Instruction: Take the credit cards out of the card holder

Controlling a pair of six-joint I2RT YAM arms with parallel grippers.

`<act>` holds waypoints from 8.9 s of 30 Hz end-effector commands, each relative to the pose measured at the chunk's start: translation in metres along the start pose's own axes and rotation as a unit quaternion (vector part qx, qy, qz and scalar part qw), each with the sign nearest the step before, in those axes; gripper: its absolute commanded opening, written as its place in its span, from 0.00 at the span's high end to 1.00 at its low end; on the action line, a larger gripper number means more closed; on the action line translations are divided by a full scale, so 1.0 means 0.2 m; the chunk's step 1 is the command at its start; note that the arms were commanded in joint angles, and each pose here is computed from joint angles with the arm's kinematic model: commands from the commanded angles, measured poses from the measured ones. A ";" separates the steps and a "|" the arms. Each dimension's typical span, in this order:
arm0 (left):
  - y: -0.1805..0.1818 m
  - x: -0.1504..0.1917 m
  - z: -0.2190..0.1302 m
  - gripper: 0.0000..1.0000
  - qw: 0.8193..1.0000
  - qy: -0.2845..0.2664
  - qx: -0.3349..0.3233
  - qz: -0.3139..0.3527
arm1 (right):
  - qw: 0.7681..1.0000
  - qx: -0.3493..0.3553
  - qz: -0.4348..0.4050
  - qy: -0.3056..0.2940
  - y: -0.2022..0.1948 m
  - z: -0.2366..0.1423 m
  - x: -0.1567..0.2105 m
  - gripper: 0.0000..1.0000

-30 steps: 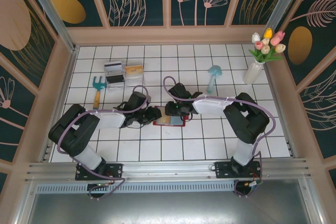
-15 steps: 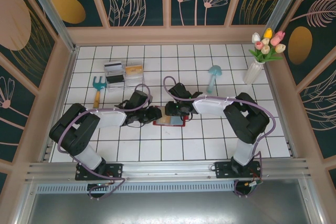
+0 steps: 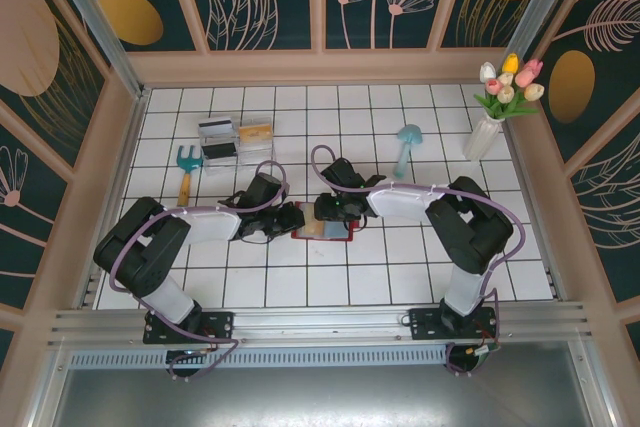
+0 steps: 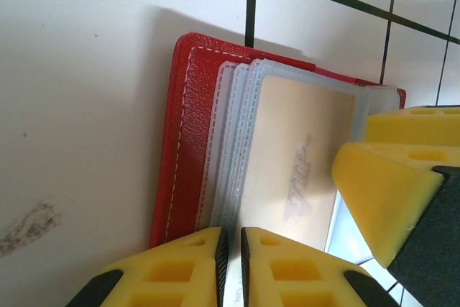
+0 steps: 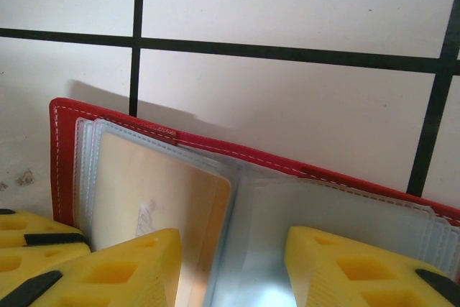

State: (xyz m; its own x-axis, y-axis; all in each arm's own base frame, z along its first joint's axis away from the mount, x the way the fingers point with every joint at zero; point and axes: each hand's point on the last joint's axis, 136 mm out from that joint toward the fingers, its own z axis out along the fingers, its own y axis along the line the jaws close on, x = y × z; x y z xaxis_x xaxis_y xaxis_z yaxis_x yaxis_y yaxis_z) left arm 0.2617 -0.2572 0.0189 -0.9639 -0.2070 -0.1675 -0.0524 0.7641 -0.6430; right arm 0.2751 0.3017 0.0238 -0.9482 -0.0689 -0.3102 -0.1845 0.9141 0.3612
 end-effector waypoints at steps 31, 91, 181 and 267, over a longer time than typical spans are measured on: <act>-0.14 0.04 -0.04 0.75 0.997 0.029 0.060 0.029 | 0.990 0.118 -0.001 0.078 -0.24 0.13 0.23 0.57; -0.36 -0.18 -0.33 0.01 0.979 -0.149 0.004 0.141 | 0.962 -0.112 0.134 -0.212 -0.14 -0.67 -0.21 0.10; -0.35 0.09 0.30 0.89 0.997 0.041 0.058 -0.038 | 0.971 -0.025 0.239 0.011 -0.42 -0.11 0.14 0.66; -0.25 0.11 0.20 0.96 0.998 0.038 0.006 0.045 | 0.978 -0.077 0.189 -0.038 -0.37 -0.22 0.02 0.64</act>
State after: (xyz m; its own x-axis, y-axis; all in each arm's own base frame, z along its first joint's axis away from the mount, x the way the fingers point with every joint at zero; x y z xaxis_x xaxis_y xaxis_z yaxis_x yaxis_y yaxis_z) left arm 0.2577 -0.3344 0.0291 -0.9786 -0.1059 -0.1764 0.0452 0.7255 -0.6868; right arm 0.2742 0.2279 0.0326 -0.9371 0.3313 -0.1096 0.1767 0.7214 0.6696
